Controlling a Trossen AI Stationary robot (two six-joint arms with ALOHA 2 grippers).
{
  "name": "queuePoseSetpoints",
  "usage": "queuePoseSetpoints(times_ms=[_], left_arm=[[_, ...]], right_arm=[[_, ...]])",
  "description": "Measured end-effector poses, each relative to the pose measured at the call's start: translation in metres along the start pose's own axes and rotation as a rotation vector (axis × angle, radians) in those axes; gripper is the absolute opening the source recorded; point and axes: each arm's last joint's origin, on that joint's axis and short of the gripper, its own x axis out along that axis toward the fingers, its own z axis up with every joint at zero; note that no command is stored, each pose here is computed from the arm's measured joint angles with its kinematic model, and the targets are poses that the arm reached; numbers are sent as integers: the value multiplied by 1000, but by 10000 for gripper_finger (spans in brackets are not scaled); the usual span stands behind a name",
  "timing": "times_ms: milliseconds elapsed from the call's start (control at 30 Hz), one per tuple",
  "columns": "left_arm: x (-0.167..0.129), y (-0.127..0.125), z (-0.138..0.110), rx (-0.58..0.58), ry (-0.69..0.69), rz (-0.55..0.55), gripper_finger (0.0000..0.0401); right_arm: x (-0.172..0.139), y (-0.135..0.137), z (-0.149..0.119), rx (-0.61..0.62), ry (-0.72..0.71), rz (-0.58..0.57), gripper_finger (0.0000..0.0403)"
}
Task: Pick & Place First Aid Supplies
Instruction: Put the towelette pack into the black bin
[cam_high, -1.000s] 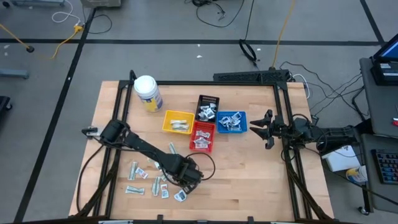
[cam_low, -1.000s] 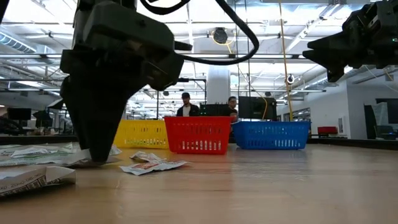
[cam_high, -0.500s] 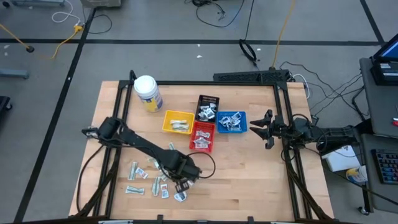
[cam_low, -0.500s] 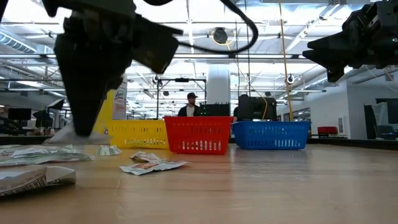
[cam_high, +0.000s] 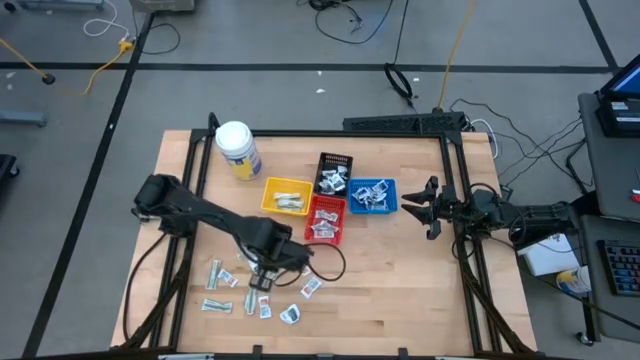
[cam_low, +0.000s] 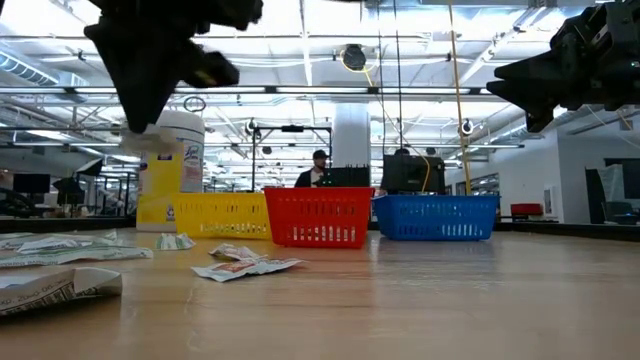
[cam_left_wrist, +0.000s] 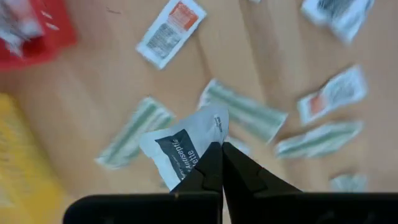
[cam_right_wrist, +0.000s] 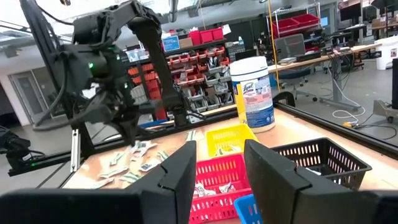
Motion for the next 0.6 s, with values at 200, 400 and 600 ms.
queuePoseSetpoints(times_ms=[200,400,600], left_arm=[[-12,22,-9,202,2,18,0],[-16,75,-16,162,15,94,0],[-21,132,-35,59,29,139,0]], right_arm=[[0,0,0,0,0,0,130],[0,0,0,0,0,0,130],[0,0,0,0,0,0,130]])
